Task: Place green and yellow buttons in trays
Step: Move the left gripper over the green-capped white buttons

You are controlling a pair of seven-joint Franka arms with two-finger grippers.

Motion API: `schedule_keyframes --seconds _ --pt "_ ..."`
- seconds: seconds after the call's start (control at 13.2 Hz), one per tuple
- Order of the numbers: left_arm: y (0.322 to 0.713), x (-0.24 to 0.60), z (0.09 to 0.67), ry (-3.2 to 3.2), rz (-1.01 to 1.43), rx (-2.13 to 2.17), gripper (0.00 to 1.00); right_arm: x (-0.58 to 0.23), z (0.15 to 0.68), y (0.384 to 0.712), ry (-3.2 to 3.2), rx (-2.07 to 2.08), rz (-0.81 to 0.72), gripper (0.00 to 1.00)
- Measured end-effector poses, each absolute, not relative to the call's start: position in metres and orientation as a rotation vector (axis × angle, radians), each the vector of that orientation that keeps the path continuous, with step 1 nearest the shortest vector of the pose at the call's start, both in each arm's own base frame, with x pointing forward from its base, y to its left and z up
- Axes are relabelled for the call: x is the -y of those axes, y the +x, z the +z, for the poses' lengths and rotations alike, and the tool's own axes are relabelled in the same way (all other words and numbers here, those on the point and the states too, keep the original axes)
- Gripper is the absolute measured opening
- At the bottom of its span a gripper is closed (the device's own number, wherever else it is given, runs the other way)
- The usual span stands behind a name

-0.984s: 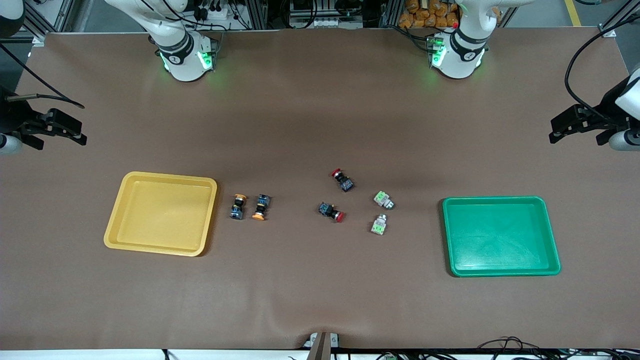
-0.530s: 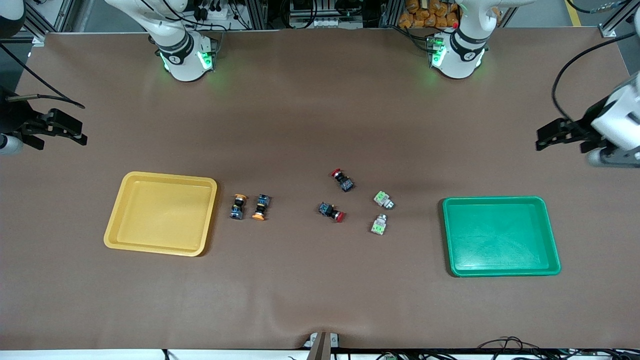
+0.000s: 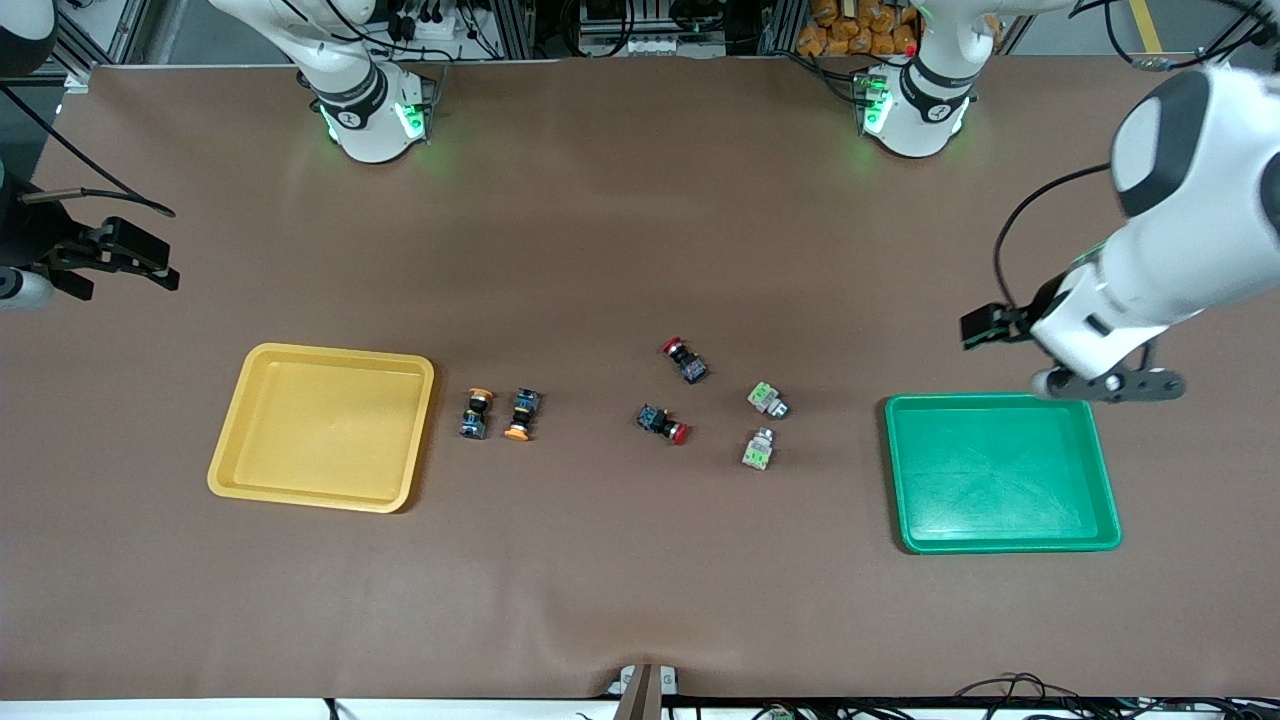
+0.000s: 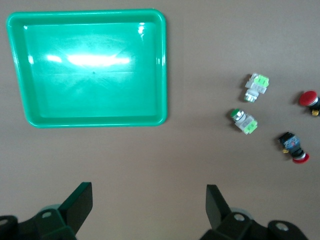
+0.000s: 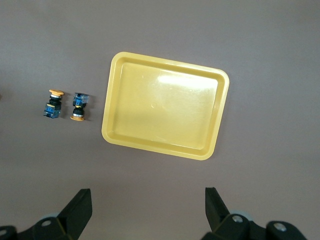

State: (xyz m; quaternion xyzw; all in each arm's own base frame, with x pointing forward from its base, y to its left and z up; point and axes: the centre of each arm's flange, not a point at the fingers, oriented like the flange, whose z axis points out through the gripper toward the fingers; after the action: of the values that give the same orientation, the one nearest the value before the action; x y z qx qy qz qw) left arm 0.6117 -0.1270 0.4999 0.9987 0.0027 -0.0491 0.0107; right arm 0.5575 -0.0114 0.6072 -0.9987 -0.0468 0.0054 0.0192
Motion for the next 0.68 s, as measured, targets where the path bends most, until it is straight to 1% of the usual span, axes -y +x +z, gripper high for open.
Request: schedule_keyframes --seconds 0.23,0.38,0.68 --pt "0.616 0.172 0.467 3.116 -0.174 -0.118 1.0 0.009 0.606 0.557 -3.099 0.152 0.02 1.0" --pt "0.622 0.187 0.446 3.108 -0.164 -0.171 1.0 0.005 0.606 0.557 -3.099 0.157 0.022 1.0" --pt "0.633 0.216 0.394 3.087 -0.165 -0.319 1.0 -0.031 0.602 0.556 -3.103 0.092 0.041 1.0"
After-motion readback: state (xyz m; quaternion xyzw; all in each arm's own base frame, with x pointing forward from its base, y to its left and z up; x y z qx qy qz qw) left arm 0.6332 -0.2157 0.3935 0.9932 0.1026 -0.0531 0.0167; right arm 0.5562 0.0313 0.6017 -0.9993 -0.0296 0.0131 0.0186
